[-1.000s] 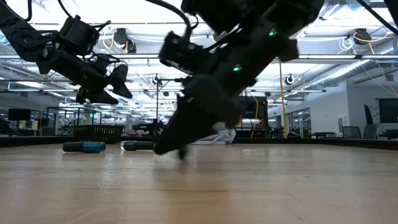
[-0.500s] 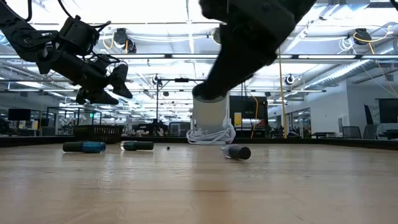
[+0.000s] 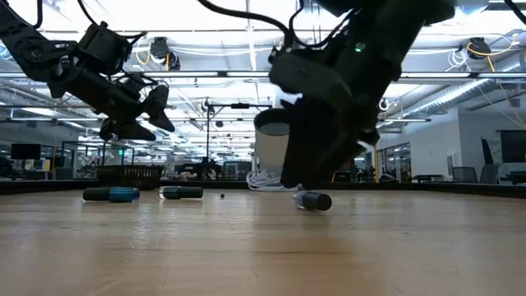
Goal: Pick & Place Nail Polish
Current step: Put the light blue nail polish bottle into the black bin
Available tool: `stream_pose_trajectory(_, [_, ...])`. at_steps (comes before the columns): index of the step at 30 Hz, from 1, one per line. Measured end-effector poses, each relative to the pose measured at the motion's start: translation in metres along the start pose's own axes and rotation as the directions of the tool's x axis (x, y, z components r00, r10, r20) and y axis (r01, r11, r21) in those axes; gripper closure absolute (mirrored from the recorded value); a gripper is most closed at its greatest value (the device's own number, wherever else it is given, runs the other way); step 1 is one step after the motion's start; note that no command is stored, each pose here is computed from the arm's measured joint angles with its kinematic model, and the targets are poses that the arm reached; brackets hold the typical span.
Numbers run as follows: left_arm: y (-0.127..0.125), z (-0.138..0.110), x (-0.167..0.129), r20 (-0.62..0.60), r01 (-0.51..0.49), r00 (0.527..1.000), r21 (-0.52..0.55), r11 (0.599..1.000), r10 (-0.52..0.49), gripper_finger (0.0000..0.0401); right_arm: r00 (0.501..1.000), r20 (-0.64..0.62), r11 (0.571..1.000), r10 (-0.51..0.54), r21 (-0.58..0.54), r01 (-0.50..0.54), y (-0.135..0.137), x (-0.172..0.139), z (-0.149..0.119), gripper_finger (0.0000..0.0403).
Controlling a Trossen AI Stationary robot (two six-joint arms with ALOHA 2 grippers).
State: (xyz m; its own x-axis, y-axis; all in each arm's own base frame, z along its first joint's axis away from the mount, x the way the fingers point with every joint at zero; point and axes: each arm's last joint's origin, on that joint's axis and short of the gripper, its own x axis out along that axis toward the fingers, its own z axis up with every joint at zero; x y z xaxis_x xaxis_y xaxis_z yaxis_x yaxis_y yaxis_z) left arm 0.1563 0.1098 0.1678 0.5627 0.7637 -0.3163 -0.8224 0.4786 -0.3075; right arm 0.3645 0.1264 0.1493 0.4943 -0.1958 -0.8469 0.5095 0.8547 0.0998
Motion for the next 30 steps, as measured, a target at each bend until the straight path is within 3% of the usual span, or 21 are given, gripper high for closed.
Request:
stream_pose_trajectory(5, [0.000,0.000,0.000,-0.001,-0.001,1.000,0.004,1.000,0.001,0.0130,0.997,-0.072,0.999,0.035,0.039,-0.032,-0.003,0.001,0.000,0.0193])
stream_pose_trajectory(14, [0.000,0.000,0.000,-0.004,-0.002,1.000,0.006,1.000,0.002,0.0130,0.991,-0.130,1.000,-0.029,-0.009,0.028,-0.009,0.000,-0.006,0.0193])
stream_pose_trajectory(23, [0.000,-0.001,0.000,-0.005,-0.003,1.000,0.007,1.000,0.003,0.0130,0.991,-0.129,0.973,-0.019,-0.232,-0.011,-0.005,0.000,-0.013,0.0193])
stream_pose_trajectory(30, [0.000,-0.001,0.000,-0.005,-0.003,1.000,0.007,1.000,0.003,0.0130,0.995,-0.102,0.952,0.003,-0.303,-0.034,-0.014,0.010,-0.025,0.0193])
